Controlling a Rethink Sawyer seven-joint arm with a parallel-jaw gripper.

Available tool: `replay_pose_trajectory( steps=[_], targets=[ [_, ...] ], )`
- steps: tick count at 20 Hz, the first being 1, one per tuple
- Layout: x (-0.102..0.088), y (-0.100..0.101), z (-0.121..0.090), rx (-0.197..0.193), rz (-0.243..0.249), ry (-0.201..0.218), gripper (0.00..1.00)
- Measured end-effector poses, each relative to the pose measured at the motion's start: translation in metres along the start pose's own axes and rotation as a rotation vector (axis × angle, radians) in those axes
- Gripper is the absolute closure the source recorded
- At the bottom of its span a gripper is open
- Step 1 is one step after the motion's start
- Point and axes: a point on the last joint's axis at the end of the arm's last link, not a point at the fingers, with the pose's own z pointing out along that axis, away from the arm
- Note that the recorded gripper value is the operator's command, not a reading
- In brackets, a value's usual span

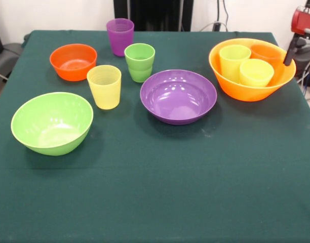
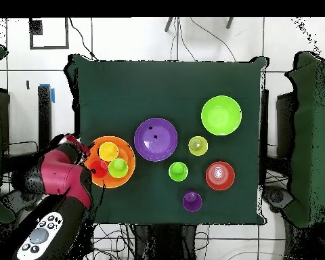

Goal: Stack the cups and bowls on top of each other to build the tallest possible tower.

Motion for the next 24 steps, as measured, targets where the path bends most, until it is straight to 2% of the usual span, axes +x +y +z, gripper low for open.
replay_pose_trajectory(
  steps=[4, 6, 9, 12, 14, 20, 24],
  targets=[
    [-0.010, -0.004, 0.001, 0.039, 0.046, 0.085, 0.00],
    [-0.027, -0.014, 0.003, 0.089, 0.097, 0.165, 0.00],
    [-0.038, -0.022, 0.008, 0.119, 0.126, 0.205, 0.00],
    [-0.046, -0.029, 0.016, 0.135, 0.147, 0.222, 0.00],
    [-0.045, -0.031, 0.021, 0.141, 0.149, 0.228, 0.00],
    [-0.018, -0.029, 0.042, 0.156, 0.122, 0.258, 0.00],
    [-0.009, -0.022, 0.049, 0.142, 0.108, 0.255, 0.00]
  ],
)
